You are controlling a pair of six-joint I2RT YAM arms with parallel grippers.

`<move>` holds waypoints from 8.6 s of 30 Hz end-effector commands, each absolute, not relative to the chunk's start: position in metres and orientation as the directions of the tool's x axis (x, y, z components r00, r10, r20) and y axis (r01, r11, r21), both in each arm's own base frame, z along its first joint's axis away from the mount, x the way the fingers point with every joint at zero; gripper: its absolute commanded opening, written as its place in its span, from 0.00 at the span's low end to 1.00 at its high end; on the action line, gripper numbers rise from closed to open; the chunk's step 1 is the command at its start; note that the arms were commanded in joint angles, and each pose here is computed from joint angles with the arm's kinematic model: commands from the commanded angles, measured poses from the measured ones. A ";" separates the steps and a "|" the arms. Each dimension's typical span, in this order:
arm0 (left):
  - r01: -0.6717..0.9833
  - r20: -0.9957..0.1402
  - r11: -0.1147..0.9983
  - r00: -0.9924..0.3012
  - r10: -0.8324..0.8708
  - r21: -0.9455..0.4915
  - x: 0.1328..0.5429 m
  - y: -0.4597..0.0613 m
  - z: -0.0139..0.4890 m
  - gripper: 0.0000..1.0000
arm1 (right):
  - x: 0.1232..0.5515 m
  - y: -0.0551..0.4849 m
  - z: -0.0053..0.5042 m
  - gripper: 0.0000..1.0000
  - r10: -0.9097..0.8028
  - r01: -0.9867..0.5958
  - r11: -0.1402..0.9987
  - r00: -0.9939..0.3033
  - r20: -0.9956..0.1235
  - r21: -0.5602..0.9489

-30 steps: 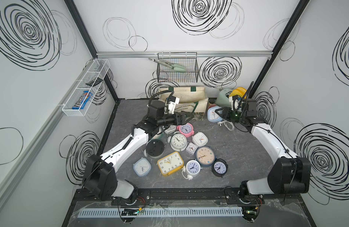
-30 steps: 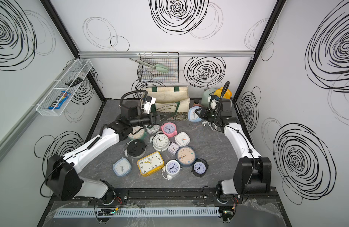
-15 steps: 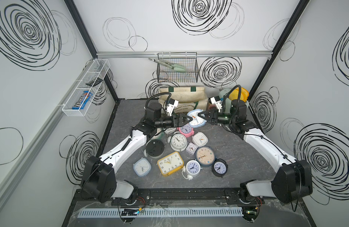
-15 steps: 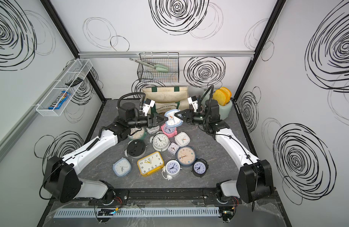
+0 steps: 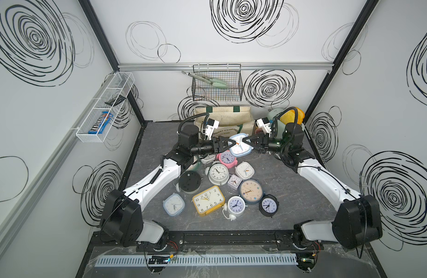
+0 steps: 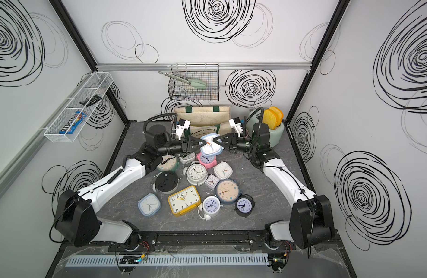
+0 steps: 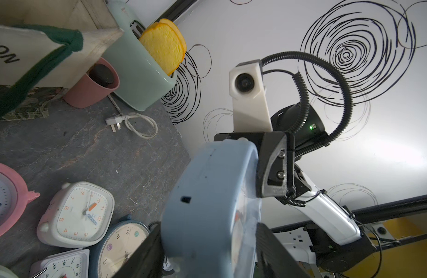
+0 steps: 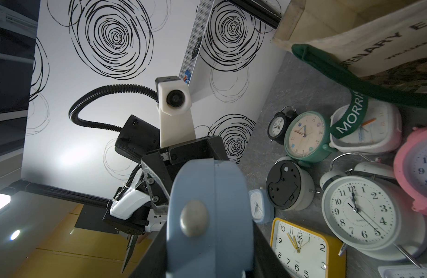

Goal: Put the alarm clock into the canvas bag
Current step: Pick up the alarm from the center of the board, then place the alarm at the canvas bag, then move the alarm to the center of the board, then pick up the alarm from the center of the board.

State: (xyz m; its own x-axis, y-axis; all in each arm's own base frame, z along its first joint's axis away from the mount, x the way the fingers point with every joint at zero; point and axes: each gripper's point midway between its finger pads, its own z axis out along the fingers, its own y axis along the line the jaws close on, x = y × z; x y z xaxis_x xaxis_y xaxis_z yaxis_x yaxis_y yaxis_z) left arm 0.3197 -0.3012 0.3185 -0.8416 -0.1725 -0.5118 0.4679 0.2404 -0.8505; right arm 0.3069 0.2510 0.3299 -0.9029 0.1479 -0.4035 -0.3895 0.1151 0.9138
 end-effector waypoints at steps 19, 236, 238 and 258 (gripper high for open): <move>0.518 -0.557 0.207 -0.783 -0.276 -0.830 0.317 -0.299 0.351 0.28 | 0.297 0.259 0.347 0.69 0.098 -0.436 0.035 -0.894 -0.437 0.899; 0.427 -0.700 0.667 -0.685 -0.203 -0.611 0.245 -0.186 0.260 0.96 | 0.308 0.214 -0.034 0.99 -0.416 -0.426 0.904 -0.896 -0.158 0.035; 0.427 -0.699 0.663 -0.685 -0.207 -0.615 0.245 -0.185 0.261 0.96 | 0.309 0.214 -0.032 0.98 -0.411 -0.425 0.904 -0.896 -0.169 0.050; 0.433 -0.655 0.611 -0.731 -0.193 -0.663 0.257 -0.201 0.264 0.96 | 0.349 0.240 0.131 0.69 -0.293 -0.493 0.856 -0.709 -0.641 0.154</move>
State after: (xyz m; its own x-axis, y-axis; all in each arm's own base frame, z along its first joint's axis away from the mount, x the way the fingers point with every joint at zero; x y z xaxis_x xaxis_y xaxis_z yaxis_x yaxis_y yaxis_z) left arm 0.2475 -0.1915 0.2380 -0.7596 -0.1813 -0.6246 0.3751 0.6625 -0.6484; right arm 0.3403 0.2305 0.0781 -0.8029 -0.3281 -0.4977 -0.4496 0.8816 0.1440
